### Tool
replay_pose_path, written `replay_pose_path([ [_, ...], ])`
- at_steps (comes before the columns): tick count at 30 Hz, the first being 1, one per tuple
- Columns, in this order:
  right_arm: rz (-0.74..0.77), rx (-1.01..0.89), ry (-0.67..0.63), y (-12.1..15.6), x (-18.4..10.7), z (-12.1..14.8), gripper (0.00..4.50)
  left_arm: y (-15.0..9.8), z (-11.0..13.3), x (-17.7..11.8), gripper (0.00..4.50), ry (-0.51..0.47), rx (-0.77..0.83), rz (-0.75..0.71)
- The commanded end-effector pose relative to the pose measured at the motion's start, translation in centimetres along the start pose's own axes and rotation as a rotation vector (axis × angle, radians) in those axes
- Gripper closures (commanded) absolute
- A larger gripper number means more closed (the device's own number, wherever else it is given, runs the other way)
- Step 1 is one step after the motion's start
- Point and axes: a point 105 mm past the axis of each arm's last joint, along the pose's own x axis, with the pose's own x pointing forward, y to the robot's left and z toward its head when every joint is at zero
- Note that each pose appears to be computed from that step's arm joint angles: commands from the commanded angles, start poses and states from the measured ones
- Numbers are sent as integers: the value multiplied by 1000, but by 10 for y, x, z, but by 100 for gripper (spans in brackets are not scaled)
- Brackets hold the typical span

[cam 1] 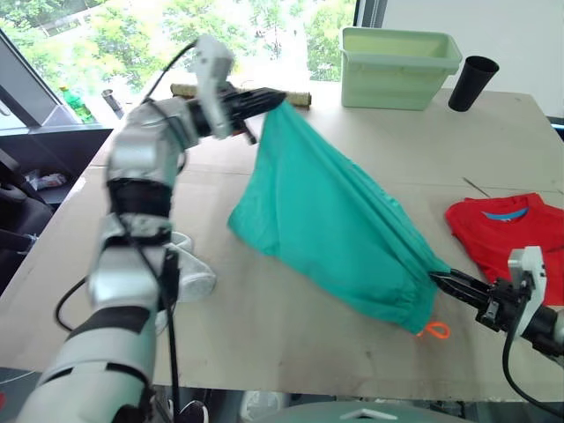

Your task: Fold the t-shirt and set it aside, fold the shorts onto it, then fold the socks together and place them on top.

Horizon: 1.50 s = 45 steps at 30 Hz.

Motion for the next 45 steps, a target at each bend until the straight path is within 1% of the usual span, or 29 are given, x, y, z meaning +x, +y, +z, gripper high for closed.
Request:
replay_pose_path([
  [1, -114, 1, 9, -14, -7, -1, 450, 12, 11, 10, 445, -23, 109, 71],
  [3, -149, 24, 46, -18, -5, -6, 450, 8, 1, 24, 445, 12, 127, 76],
  [6, -185, 27, 78, -23, -2, -8, 450, 4, -29, 39, 445, 174, 216, 106],
  [7, -200, 23, 82, -25, 0, -7, 450, 2, -37, 42, 445, 213, 248, 107],
  [12, -237, 0, 14, -32, 9, 8, 450, -6, -85, 45, 445, 393, 330, 121],
  [13, -253, -11, -1, -35, 11, 11, 416, -6, -93, 44, 448, 411, 329, 134],
  [15, -290, -40, -33, -43, 10, 17, 348, -3, -97, 45, 377, 404, 321, 195],
  [16, -308, -48, -47, -47, 9, 20, 301, 1, -96, 44, 346, 387, 322, 246],
  [17, -325, -60, -59, -50, 7, 23, 254, 6, -90, 45, 299, 350, 329, 307],
  [18, -336, -67, -69, -52, 4, 26, 207, 11, -85, 44, 251, 317, 317, 356],
  [19, -342, -69, -77, -53, 1, 28, 141, 15, -80, 43, 187, 292, 297, 395],
  [20, -345, -71, -81, -54, 0, 30, 96, 17, -78, 42, 140, 278, 283, 416],
  [21, -345, -75, -87, -54, -2, 31, 58, 19, -74, 41, 102, 263, 276, 431],
  [22, -360, -81, -106, -57, -6, 36, 1, 24, -67, 39, 32, 238, 282, 455],
  [23, -369, -83, -125, -58, -10, 41, 0, 28, -60, 37, 2, 215, 290, 473],
  [24, -375, -83, -138, -59, -13, 44, 0, 30, -55, 36, 2, 201, 296, 485],
  [26, -387, -61, -156, -61, -20, 49, 0, 30, -44, 35, 2, 155, 305, 458],
  [28, -363, -11, -161, -54, -27, 48, 0, 19, -31, 39, 2, 73, 321, 352],
  [29, -323, 45, -168, -45, -29, 45, 0, 10, -29, 40, 2, 45, 331, 272],
  [31, -225, 128, -142, -22, -30, 34, 0, -8, -37, 39, 2, 42, 343, 108],
  [32, -176, 161, -91, -9, -30, 24, 0, -15, -48, 36, 2, 73, 357, 39],
  [33, -138, 173, -37, 1, -29, 15, 0, -19, -61, 32, 2, 113, 372, 5],
  [35, -81, 180, 65, 16, -24, -2, 0, -25, -91, 23, 2, 207, 362, -47],
  [36, -82, 172, 96, 18, -20, -8, 0, -27, -104, 18, 2, 251, 363, -59],
  [37, -83, 159, 119, 19, -16, -12, 0, -29, -117, 13, 2, 296, 372, -72],
  [39, -93, 137, 138, 19, -10, -16, 0, -33, -133, 7, 2, 353, 388, -92],
  [41, -142, 110, 131, 10, 1, -19, 0, -36, -155, -4, 2, 422, 376, -98],
  [43, -166, 78, 131, 6, 10, -21, 0, -38, -170, -13, 2, 472, 367, -99],
  [45, -219, 63, 124, -3, 18, -21, 0, -38, -190, -29, 2, 554, 387, -104],
])
